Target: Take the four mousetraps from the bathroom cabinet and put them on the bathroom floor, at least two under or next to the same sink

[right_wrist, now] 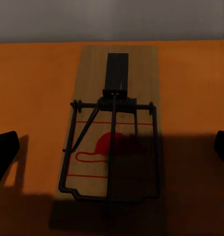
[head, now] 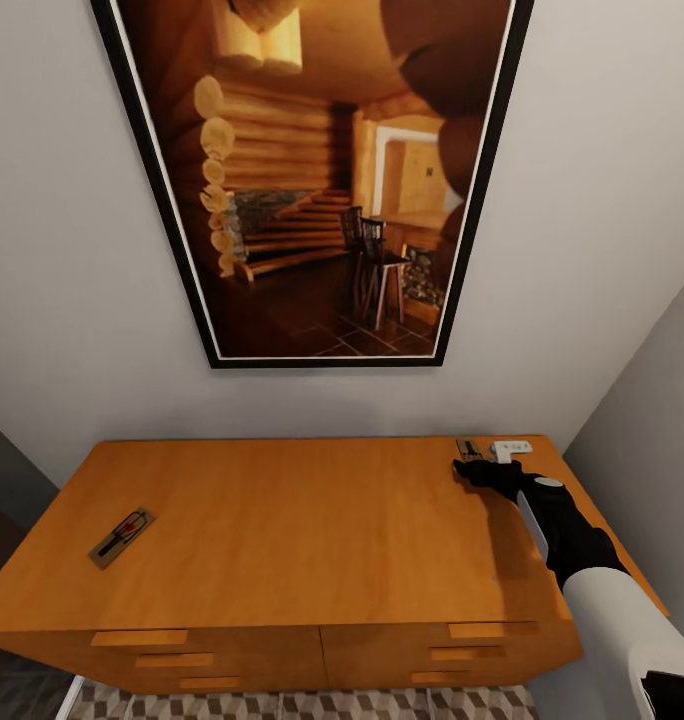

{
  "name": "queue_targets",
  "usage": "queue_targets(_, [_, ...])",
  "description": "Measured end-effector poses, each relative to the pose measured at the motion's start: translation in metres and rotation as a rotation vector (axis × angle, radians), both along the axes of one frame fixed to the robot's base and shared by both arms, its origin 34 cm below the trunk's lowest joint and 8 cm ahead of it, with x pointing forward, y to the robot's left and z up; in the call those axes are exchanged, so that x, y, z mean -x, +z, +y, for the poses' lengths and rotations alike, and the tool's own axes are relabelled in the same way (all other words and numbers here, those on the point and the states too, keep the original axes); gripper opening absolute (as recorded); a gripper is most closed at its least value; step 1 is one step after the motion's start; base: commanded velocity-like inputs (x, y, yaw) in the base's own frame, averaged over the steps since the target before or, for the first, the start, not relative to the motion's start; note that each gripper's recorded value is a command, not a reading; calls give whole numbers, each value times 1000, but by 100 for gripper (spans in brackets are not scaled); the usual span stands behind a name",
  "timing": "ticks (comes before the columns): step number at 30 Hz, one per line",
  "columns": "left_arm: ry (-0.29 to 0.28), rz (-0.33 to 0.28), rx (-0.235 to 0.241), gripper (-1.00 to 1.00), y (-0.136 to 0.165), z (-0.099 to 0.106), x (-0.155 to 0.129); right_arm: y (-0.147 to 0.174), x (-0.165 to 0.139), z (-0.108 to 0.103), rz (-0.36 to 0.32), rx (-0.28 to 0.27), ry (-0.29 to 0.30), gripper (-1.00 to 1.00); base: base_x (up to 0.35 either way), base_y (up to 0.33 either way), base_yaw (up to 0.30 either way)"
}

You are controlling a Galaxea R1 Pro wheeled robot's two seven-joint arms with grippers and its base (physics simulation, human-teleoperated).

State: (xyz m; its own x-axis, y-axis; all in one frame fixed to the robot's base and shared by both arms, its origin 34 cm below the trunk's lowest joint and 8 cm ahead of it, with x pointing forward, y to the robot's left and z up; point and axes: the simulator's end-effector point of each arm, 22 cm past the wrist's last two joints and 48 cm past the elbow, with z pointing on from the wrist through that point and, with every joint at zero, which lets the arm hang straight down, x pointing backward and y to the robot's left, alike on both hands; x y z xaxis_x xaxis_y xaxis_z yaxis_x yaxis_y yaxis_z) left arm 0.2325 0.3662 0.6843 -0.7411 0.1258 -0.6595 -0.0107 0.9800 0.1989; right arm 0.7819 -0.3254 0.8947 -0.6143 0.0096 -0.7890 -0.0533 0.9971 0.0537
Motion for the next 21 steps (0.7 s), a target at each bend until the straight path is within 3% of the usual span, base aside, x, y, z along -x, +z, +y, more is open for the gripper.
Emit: queue_targets(21, [0,0,0,100,0,0,0,0,0,3,-2,-4,2,100,0,0,0])
